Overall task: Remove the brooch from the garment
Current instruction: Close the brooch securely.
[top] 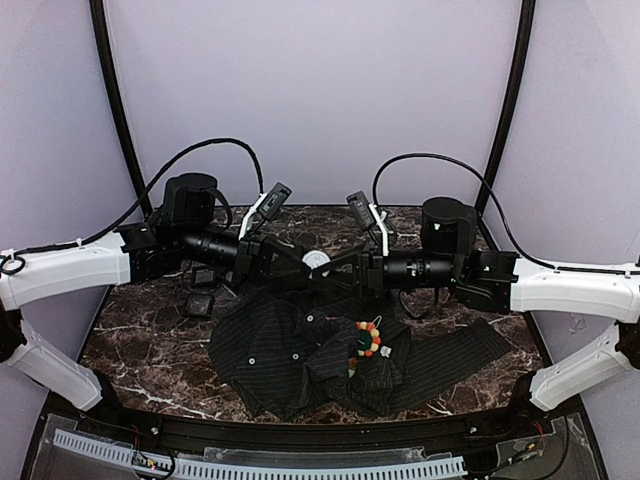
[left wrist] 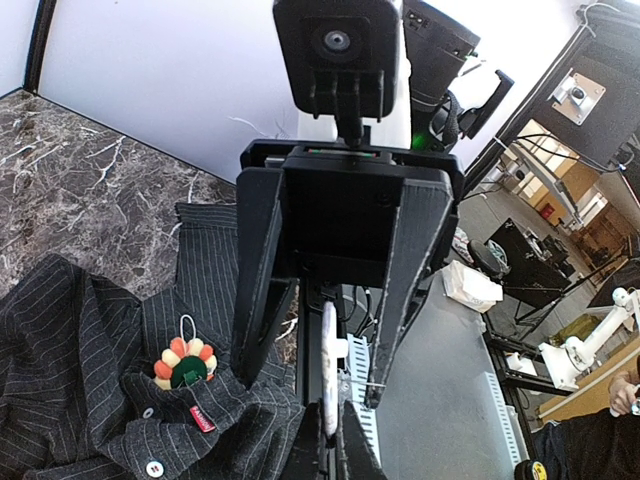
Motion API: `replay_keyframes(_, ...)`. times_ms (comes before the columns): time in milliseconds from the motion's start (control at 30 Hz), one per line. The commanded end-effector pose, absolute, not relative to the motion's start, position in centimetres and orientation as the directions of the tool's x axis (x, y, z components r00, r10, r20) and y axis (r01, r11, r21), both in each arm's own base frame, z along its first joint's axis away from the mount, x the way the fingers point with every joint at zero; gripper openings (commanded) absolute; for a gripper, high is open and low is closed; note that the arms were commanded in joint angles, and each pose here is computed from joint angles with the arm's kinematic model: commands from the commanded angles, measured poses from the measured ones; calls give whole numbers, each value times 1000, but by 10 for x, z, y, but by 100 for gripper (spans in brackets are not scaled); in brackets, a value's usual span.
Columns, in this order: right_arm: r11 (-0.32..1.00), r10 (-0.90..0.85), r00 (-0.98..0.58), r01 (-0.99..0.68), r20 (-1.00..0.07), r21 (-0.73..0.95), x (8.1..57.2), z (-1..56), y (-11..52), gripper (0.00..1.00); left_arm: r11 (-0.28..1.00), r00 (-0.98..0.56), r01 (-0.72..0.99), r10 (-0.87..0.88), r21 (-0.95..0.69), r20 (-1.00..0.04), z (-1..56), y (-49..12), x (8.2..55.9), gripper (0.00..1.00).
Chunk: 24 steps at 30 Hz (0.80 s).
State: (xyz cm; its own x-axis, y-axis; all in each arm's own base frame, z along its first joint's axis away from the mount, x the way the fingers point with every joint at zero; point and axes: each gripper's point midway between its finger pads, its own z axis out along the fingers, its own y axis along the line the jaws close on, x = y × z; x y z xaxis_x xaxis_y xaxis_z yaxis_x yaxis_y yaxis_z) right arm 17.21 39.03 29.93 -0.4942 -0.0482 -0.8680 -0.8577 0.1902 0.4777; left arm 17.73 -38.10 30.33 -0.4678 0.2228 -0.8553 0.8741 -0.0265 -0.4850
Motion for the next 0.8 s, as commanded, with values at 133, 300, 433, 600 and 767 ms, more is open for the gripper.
replay_keyframes(133,200,-1,-481,-859,-877,471,178,309,396,37,-51,-456,878,211,-476,-864,309,-378,172,1)
replay_keyframes(300,245,-6,-481,-851,-877,465,186,305,395,35,-52,-456,878,212,-476,-864,308,-378,171,1)
replay_keyframes(433,273,2,-477,-845,-879,459,190,306,393,33,-53,-457,877,213,-477,-864,308,-378,171,1)
replay_keyframes(600,305,35,-483,-829,-875,469,196,308,389,30,-52,-458,877,215,-478,-863,306,-379,172,1)
replay_keyframes(767,334,55,-495,-809,-867,483,201,305,386,24,-54,-458,876,215,-479,-862,306,-379,171,1)
